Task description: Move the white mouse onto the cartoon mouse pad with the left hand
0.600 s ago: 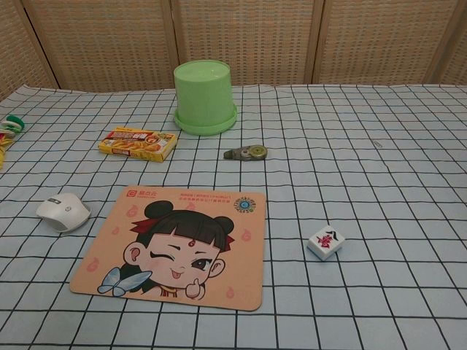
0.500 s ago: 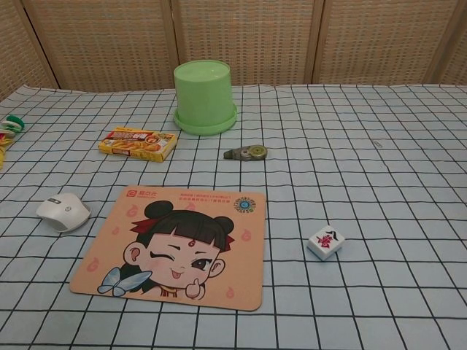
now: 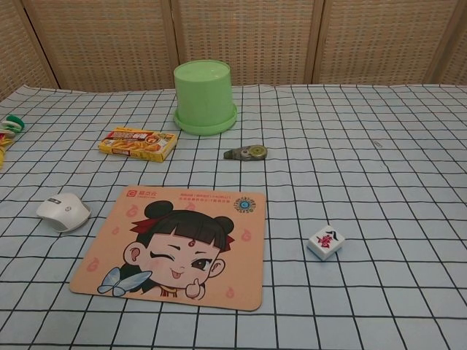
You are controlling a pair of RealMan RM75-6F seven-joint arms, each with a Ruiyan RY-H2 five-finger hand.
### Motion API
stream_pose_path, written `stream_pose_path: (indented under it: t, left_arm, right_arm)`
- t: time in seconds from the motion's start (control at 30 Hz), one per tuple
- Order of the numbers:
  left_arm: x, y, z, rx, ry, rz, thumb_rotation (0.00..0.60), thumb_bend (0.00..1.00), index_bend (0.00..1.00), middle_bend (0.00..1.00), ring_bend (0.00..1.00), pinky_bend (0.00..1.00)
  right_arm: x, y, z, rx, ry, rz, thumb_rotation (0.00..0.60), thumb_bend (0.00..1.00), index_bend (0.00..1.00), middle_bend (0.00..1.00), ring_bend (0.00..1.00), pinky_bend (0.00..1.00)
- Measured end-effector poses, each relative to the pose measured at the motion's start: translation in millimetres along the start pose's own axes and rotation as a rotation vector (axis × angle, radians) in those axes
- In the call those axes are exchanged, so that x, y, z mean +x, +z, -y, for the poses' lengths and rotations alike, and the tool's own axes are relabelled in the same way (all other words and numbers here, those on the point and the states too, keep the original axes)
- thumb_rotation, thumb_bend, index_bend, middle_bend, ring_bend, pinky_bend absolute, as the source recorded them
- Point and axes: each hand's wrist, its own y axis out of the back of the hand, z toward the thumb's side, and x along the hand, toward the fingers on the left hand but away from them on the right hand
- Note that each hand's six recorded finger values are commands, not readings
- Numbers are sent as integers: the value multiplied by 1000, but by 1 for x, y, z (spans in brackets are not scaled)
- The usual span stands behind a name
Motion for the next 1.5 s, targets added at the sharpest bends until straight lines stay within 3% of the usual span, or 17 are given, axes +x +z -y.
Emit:
stream_pose_path:
  t: [0.17,0.3,0.4,0.6,0.83,1.23,1.5]
  left_arm:
    - [8,5,5,44,-39,53,600,154,1,0,0,20]
    - [23,12,8,94,-65,122,600,156,55,0,0,144]
    - [32,18,12,108,-91,171,600,156,89,0,13,170]
    - [50,27,24,112,-185,267,600,158,124,9,33,184]
    - [89,32,44,218,-304,391,600,159,160,47,63,217]
    - [119,53,76,325,-410,496,600,171,219,90,91,229]
    - [127,71,94,335,-435,521,600,173,229,97,96,238]
  right_arm:
    - [0,-7,-3,-5,-7,22,600,75,131,0,0,0]
    - [0,-6,0,1,2,19,600,75,132,0,0,0]
    - [-1,-5,1,3,5,18,600,75,132,0,0,0]
    - [-2,-8,2,5,8,29,600,75,132,0,0,0]
    - [-4,-13,5,7,14,43,600,75,132,0,0,0]
    - [-6,-18,8,10,22,61,600,75,133,0,0,0]
    - [-7,-20,8,4,22,68,600,75,133,0,0,0]
